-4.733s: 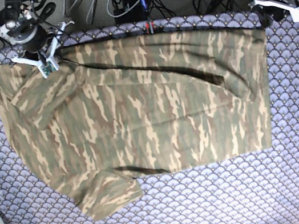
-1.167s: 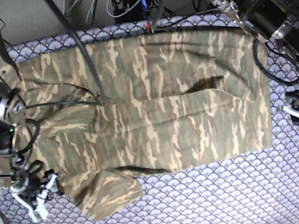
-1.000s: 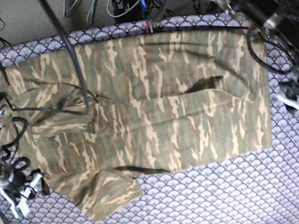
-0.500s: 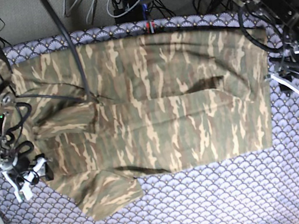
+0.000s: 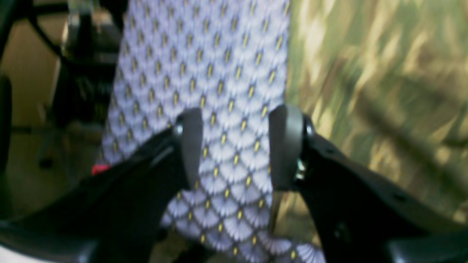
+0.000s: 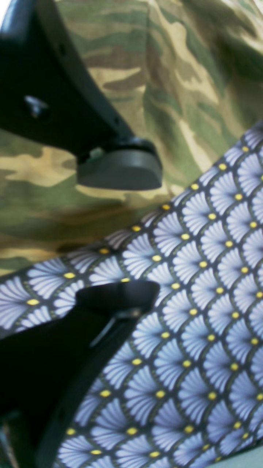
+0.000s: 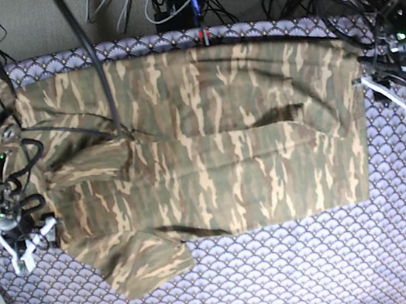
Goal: Fold the T-shirt properly
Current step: 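Raise the right gripper and move both grippers to the shirt's side edges, then lower both grippers onto the shirt's side edges at the hem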
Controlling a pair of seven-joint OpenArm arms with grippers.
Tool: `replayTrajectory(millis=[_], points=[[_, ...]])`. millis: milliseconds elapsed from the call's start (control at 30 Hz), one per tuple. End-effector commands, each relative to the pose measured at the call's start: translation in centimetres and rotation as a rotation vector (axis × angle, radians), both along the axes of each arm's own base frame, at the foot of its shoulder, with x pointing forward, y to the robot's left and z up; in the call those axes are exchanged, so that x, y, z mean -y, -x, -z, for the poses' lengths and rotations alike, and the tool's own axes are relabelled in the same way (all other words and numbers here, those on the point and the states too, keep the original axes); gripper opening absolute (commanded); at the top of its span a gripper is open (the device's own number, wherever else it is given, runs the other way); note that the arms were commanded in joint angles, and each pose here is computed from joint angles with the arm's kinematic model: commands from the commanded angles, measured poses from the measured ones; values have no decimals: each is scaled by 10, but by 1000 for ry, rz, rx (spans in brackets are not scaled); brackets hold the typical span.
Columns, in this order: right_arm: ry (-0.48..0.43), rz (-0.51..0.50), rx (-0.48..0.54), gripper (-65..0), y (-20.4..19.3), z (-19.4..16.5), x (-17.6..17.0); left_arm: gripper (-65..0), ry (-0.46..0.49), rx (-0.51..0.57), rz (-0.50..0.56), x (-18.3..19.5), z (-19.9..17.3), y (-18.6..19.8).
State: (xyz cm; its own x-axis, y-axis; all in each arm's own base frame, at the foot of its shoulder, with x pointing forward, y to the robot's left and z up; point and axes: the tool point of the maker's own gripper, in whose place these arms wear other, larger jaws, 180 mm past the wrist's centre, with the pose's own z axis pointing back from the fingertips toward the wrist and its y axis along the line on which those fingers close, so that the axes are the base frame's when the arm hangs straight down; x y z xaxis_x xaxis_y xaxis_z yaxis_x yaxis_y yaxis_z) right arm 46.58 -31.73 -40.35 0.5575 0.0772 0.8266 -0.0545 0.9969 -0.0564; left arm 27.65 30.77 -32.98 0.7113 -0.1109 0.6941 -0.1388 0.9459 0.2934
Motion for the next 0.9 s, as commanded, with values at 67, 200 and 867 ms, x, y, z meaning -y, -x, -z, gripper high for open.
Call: replayTrajectory(millis=[67, 200, 867], points=[[0, 4, 58, -254, -14, -19, 0, -360, -16, 73, 16, 0, -19, -13], [38, -59, -11, -253, 2, 7, -13, -360, -16, 74, 17, 0, -19, -14], [0, -227, -60, -609, 9, 14, -45, -360, -7, 110, 12, 2, -27, -25]])
